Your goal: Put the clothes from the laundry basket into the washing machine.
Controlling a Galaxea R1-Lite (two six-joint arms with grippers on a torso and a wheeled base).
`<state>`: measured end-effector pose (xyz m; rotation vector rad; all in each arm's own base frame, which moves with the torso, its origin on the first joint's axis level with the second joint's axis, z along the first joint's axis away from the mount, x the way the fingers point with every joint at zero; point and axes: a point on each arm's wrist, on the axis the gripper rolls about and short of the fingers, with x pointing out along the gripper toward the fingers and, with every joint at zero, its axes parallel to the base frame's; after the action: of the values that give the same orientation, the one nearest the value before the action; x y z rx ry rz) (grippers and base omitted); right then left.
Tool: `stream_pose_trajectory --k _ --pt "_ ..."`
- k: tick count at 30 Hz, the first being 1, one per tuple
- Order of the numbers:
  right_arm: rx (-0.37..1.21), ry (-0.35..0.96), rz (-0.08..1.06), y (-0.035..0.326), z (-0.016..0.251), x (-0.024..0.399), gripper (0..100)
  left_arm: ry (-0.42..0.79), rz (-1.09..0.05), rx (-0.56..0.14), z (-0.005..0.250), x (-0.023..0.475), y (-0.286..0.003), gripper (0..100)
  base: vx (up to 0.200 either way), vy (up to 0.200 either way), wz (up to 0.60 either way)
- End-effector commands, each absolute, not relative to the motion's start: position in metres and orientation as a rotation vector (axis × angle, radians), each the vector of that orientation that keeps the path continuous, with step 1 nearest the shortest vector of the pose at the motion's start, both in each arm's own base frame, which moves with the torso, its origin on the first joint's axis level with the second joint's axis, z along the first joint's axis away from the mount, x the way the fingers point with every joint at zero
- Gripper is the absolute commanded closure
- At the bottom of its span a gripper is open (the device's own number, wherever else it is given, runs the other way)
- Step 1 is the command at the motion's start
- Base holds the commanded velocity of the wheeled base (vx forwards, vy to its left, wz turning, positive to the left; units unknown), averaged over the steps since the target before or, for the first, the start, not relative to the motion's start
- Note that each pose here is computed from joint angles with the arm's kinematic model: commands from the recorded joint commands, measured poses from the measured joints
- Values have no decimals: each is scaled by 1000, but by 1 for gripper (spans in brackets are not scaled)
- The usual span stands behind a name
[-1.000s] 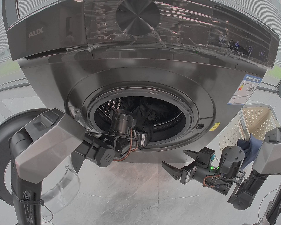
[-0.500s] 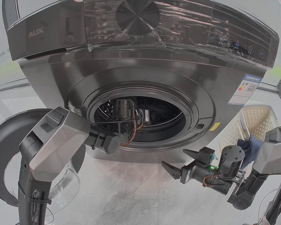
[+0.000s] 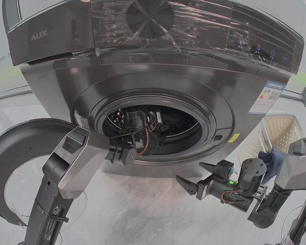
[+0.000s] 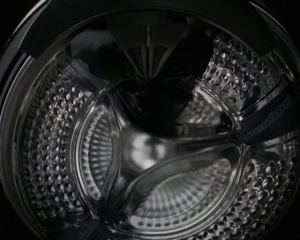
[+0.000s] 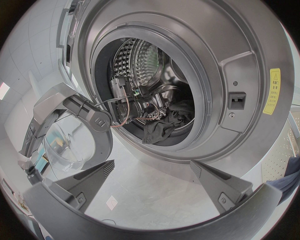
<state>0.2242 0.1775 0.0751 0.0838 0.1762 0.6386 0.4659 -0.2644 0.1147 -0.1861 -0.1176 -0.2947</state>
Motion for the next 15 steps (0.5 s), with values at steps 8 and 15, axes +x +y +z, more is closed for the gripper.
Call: stream_pose_trajectory --k 8,15 --pt "83 178 639 178 75 224 0 94 -338 -87 139 406 -256 0 0 0 0" --pt "82 179 645 179 74 223 0 223 -349 15 118 387 -251 0 0 0 0"
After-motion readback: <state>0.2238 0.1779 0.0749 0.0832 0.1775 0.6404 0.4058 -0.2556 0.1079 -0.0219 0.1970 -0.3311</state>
